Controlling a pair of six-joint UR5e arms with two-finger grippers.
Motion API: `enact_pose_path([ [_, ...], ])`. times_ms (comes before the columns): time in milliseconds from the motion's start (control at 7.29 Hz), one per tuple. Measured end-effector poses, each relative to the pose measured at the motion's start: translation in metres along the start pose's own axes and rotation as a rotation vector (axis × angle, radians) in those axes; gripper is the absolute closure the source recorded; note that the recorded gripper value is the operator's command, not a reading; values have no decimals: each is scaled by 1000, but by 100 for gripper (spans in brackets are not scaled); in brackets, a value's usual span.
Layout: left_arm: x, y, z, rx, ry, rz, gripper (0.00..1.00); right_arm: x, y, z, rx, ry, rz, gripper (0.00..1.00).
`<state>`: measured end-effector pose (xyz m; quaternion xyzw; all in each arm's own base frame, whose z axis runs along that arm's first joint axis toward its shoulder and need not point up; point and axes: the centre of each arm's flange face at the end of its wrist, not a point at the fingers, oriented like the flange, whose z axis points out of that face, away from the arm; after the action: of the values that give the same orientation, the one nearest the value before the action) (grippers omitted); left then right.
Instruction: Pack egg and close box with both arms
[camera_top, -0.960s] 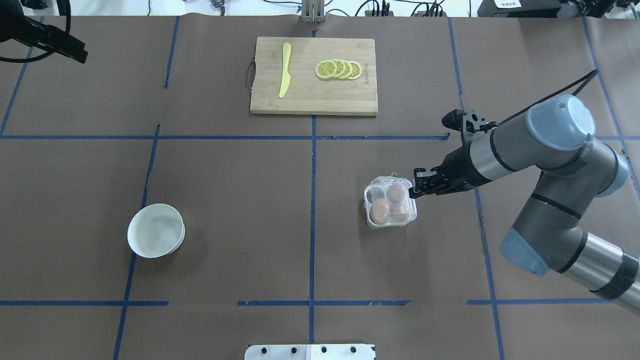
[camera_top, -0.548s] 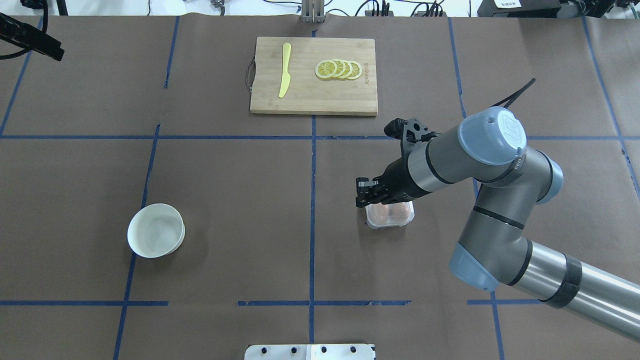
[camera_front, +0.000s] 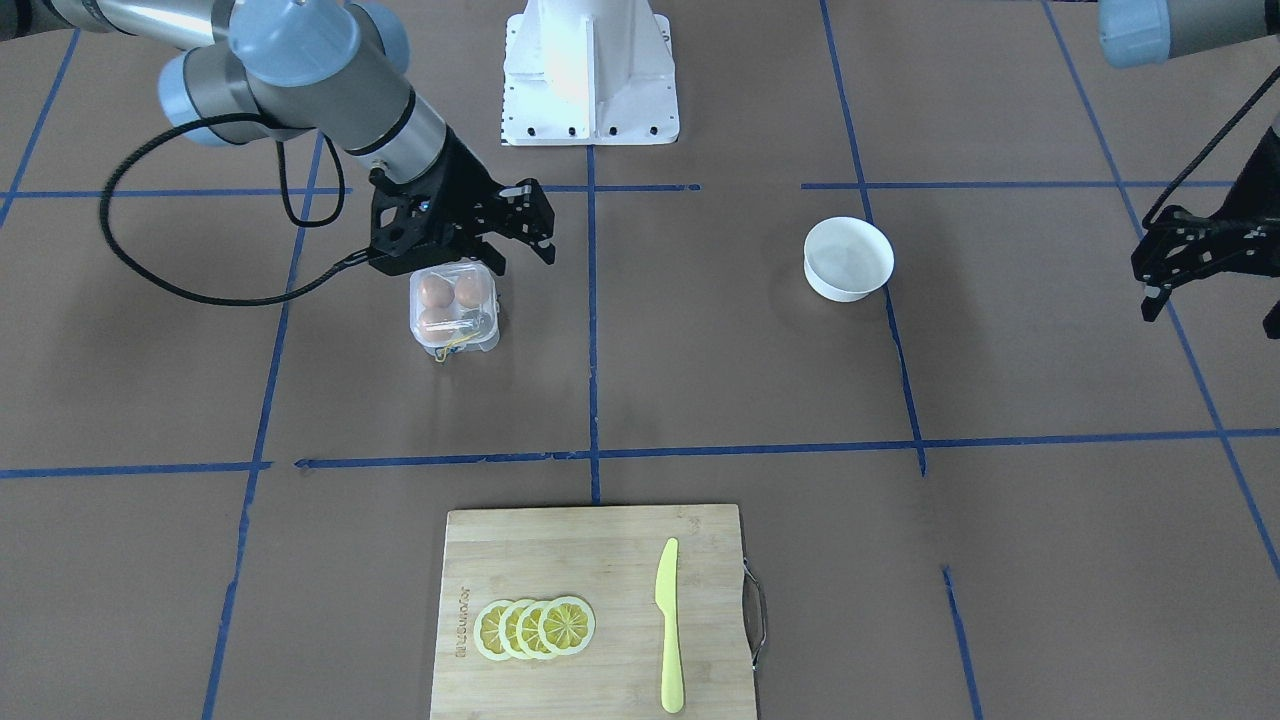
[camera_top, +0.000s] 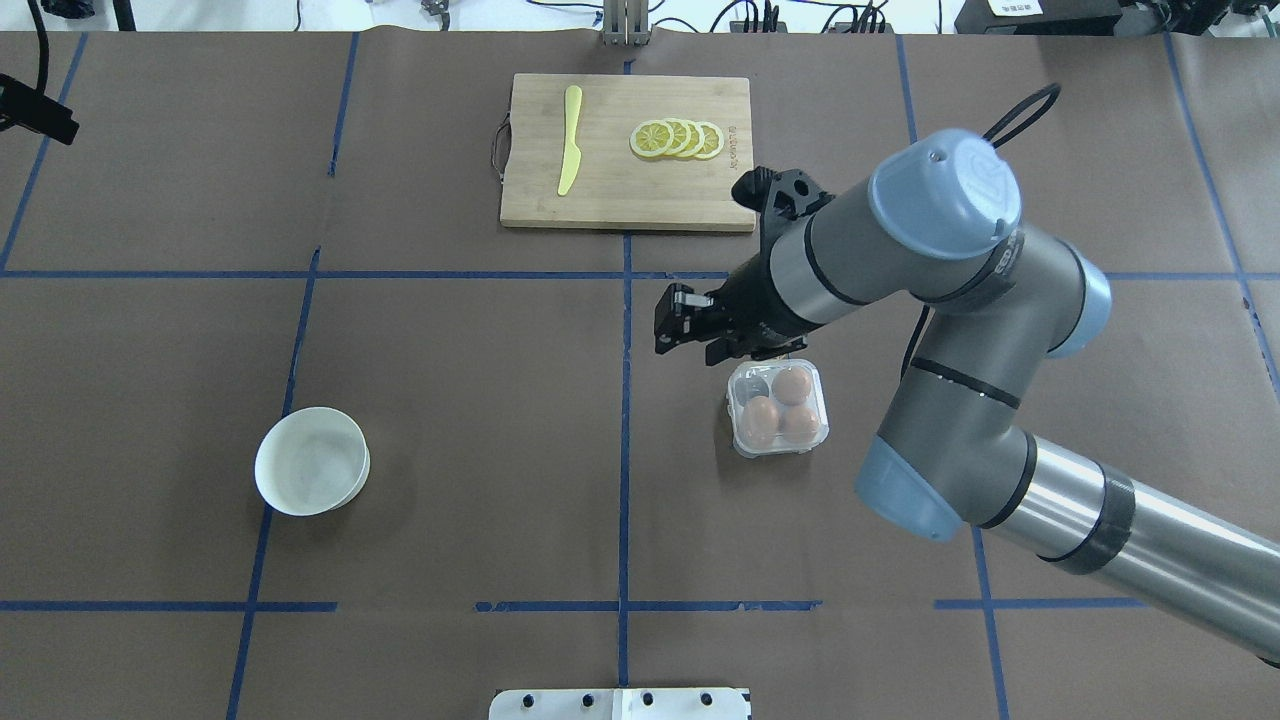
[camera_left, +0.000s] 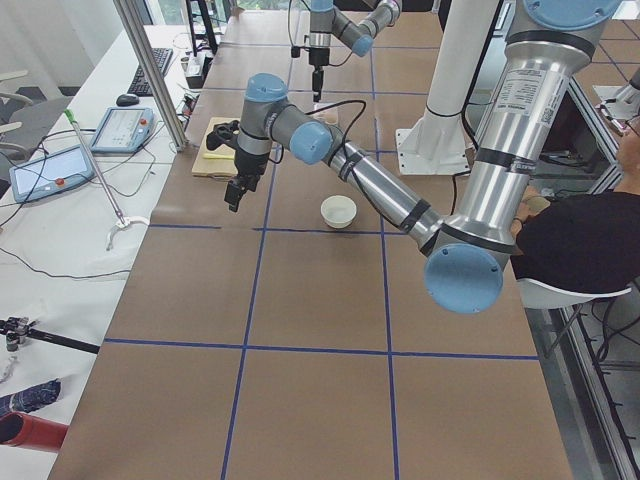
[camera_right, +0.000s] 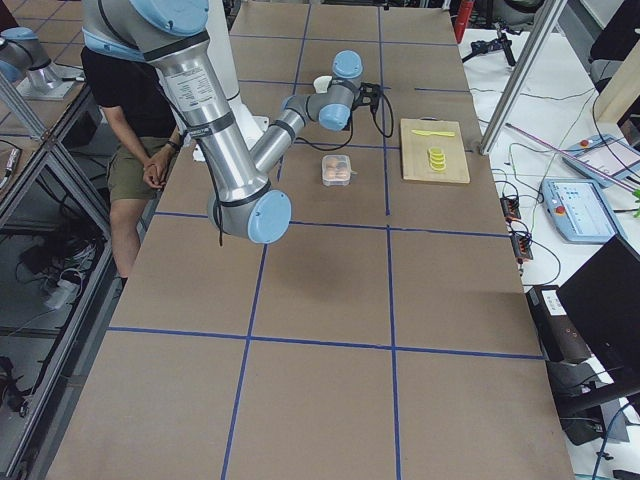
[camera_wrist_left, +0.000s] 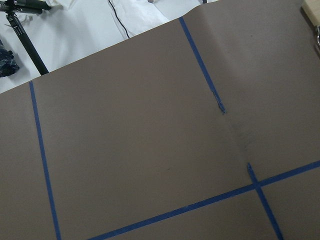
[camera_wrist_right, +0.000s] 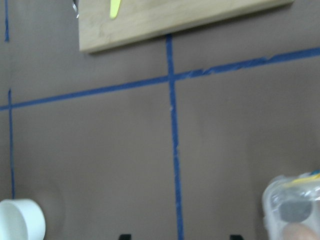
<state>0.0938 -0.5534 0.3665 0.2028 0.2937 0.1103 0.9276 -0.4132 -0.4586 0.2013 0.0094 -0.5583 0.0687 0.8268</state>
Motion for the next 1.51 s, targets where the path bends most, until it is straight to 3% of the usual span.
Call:
enact_pose_path([
  [274,-51,17,9,-41,-5,24,0,54,-54,-65,62,177,-25,0],
  [548,-107,27,14,-70,-28,50,0,148,-89,-121,27,387,-148,0],
  [685,-132,35,16,-85,-40,58,0,215,-101,-155,3,449,-191,0],
  [823,-154,46,19,-100,-48,64,0,284,-111,-196,-23,467,-205,0],
  [1097,-192,73,29,-136,-56,45,0,432,-126,-267,-81,413,-214,0],
  [1234,-212,92,40,-157,-41,13,0,494,-128,-284,-106,393,-216,0],
  [1508,-238,141,64,-200,41,-69,0,545,-128,-296,-121,378,-203,0],
])
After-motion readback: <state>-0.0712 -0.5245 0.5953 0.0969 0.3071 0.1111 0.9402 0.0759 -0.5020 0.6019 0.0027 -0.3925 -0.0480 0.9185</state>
